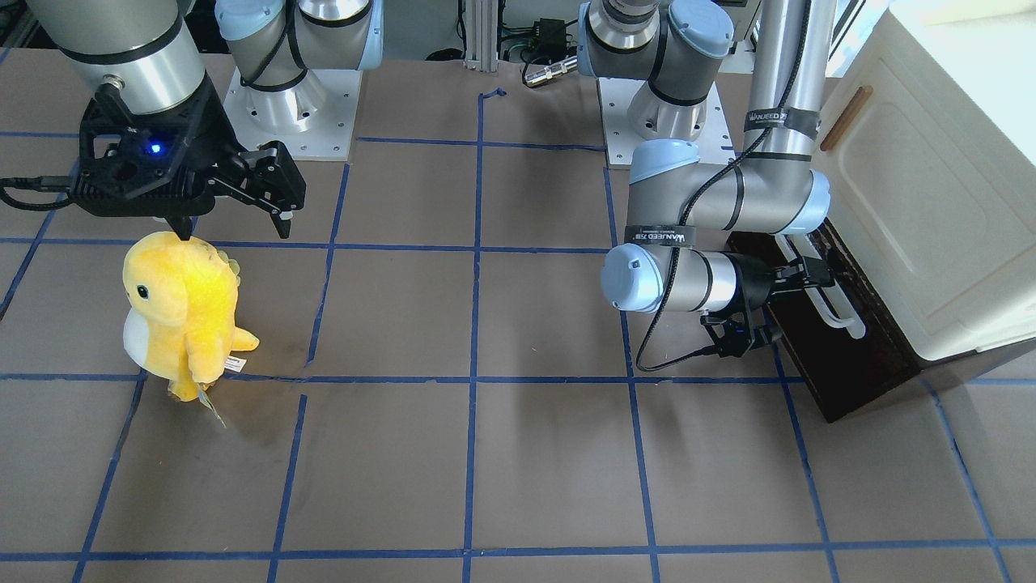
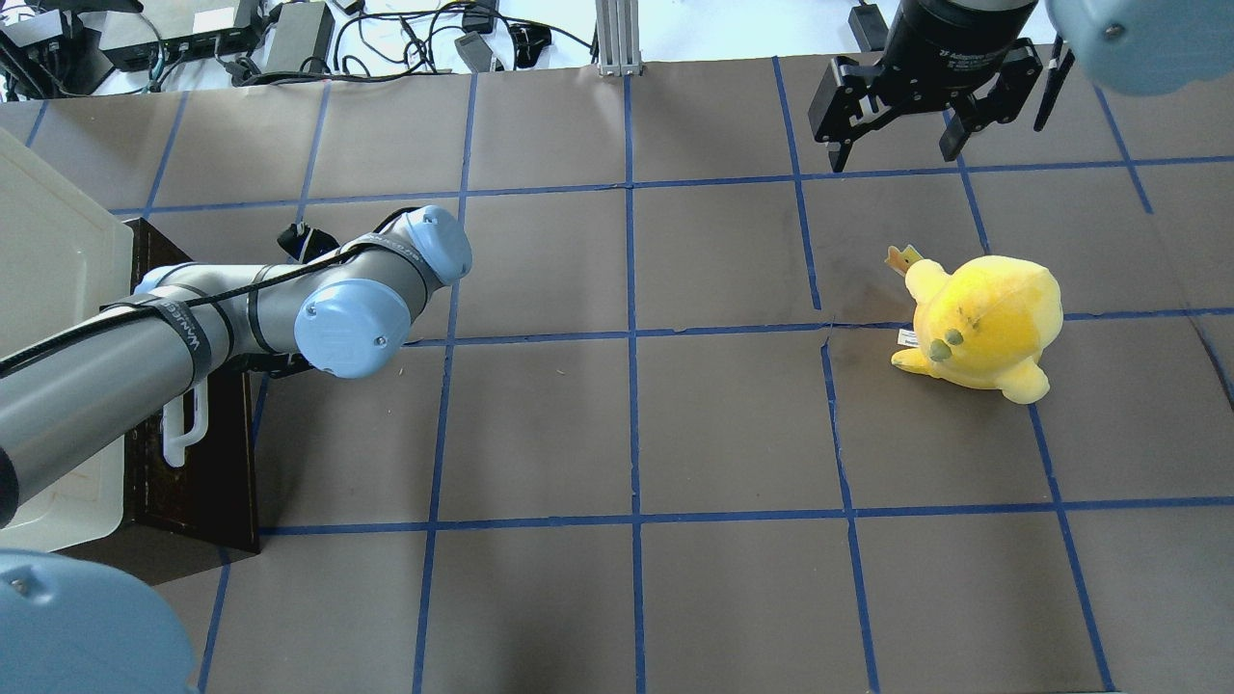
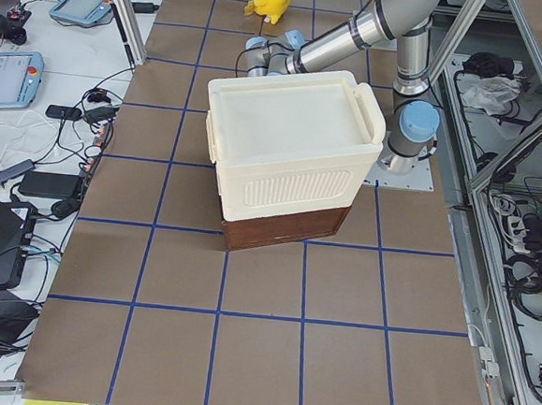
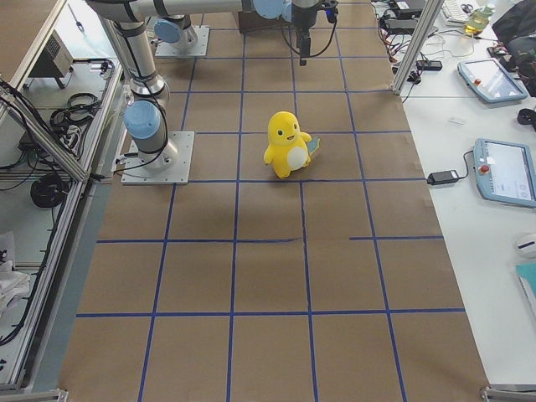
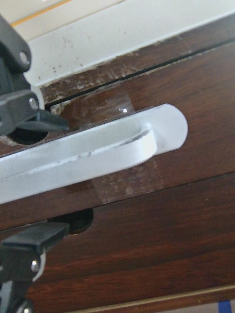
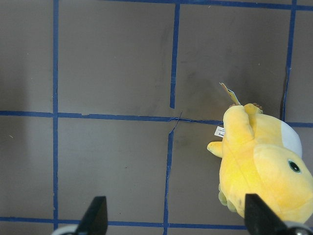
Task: Pull drawer sideways
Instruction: 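Close the left gripper on the white handle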
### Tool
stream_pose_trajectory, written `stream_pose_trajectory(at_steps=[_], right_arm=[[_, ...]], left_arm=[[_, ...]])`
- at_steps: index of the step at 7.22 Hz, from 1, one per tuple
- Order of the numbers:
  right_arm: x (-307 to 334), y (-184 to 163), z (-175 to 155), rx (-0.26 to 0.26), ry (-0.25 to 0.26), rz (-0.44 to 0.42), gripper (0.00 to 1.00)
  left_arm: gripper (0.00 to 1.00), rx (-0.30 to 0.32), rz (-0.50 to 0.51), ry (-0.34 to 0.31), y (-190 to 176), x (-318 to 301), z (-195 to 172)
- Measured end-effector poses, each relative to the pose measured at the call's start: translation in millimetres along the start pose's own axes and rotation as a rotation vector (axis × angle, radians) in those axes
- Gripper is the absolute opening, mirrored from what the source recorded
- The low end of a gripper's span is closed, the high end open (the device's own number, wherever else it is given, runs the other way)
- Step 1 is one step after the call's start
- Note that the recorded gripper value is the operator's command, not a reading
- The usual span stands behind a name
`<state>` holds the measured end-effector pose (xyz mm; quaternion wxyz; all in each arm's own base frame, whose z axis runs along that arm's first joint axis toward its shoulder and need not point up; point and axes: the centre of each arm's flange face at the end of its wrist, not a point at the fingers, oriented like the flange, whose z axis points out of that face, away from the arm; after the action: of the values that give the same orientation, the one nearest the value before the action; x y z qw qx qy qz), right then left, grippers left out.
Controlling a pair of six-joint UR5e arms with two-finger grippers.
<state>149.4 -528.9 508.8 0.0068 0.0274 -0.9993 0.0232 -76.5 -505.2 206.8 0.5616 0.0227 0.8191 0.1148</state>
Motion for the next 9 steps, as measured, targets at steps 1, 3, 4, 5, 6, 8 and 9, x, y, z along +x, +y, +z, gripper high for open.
stream_pose_trajectory(at_steps=[1,3,4,5,6,8,9], right_arm=[[0,0,0,0.000,0.000,0.000,1.00],[0,0,0,0.000,0.000,0.000,1.00],[0,0,0,0.000,0.000,0.000,1.00],[0,0,0,0.000,0.000,0.000,1.00],[0,0,0,0.000,0.000,-0.001,1.00],[0,0,0,0.000,0.000,0.000,1.00],[0,0,0,0.000,0.000,0.000,1.00]], left_arm=[[0.70,0.004,-0.001,0.001,1,-1,-2],[0.67,-0.009,-0.005,0.007,-1,-5,4],[0.67,-0.021,-0.008,0.010,-1,-7,10],[0.67,-0.027,-0.009,0.013,-1,-7,13],[0.67,-0.029,-0.009,0.015,-1,-7,13],[0.67,-0.029,-0.007,0.017,-1,-5,12],[0.63,-0.028,-0.006,0.017,-1,-5,12]])
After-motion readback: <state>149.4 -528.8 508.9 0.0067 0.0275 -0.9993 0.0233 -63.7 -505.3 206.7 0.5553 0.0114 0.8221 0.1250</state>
